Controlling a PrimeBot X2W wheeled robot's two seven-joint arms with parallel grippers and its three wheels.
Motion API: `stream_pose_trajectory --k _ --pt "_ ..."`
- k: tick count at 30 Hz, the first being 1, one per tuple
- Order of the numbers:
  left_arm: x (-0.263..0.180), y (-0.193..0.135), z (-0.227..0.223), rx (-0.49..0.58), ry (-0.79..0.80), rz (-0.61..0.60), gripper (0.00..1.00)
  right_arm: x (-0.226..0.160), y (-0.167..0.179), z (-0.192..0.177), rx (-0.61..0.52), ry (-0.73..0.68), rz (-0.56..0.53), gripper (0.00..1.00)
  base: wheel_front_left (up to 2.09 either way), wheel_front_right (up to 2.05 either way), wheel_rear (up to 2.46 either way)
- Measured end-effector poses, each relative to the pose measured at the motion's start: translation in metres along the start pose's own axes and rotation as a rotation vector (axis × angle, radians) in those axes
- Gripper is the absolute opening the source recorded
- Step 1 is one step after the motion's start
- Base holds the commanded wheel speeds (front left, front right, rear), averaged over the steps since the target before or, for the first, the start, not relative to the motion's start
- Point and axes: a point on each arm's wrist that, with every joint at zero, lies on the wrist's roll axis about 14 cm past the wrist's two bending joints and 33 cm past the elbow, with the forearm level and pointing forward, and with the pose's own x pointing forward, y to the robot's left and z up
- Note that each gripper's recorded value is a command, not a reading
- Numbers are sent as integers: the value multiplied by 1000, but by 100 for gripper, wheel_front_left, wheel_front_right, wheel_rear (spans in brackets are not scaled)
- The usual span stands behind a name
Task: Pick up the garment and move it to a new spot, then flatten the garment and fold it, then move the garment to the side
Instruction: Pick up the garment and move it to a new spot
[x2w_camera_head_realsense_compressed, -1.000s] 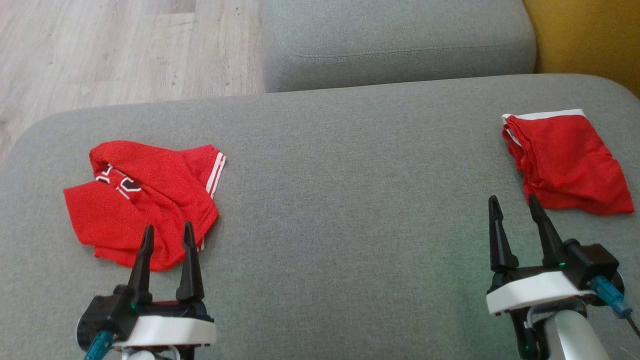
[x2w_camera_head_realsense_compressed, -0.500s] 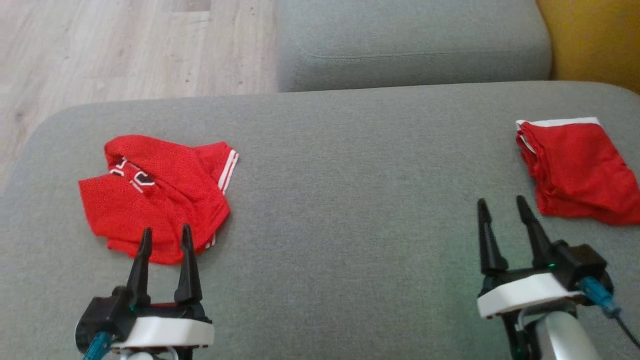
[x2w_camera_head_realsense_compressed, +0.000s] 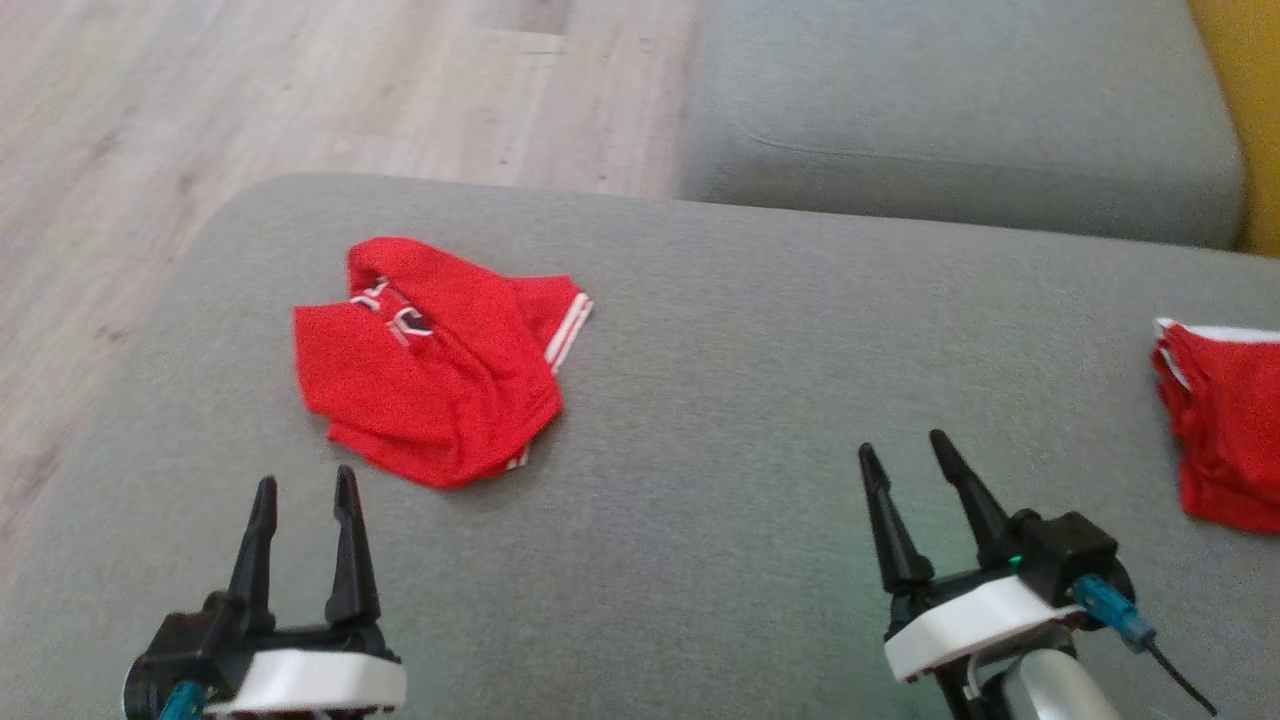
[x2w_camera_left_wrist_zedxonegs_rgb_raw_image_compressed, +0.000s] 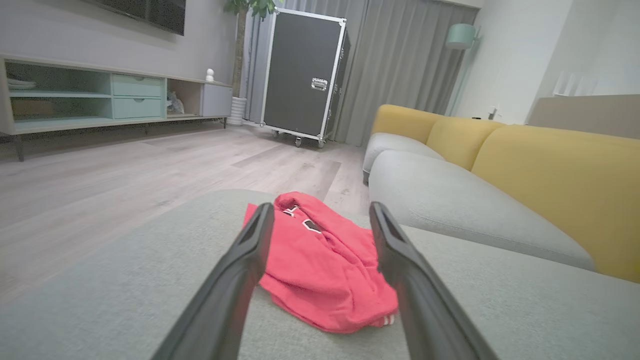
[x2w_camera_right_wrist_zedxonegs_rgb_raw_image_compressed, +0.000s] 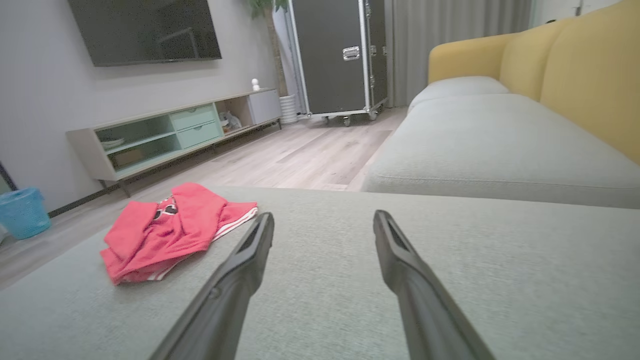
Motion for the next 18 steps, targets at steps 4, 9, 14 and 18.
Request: stream_pose_trajectory --k 4,9,14,18 --pt "-17 24 0 7 0 73 100 8 26 -4 12 14 80 100 0 0 0" --pt "-31 41 4 10 -14 126 100 14 48 -6 18 27 148 100 0 0 0" --pt "-37 47 7 15 -25 146 100 15 60 -8 19 32 185 100 0 0 0" --pt "-38 49 4 16 -15 153 100 16 59 -9 29 36 181 100 0 0 0"
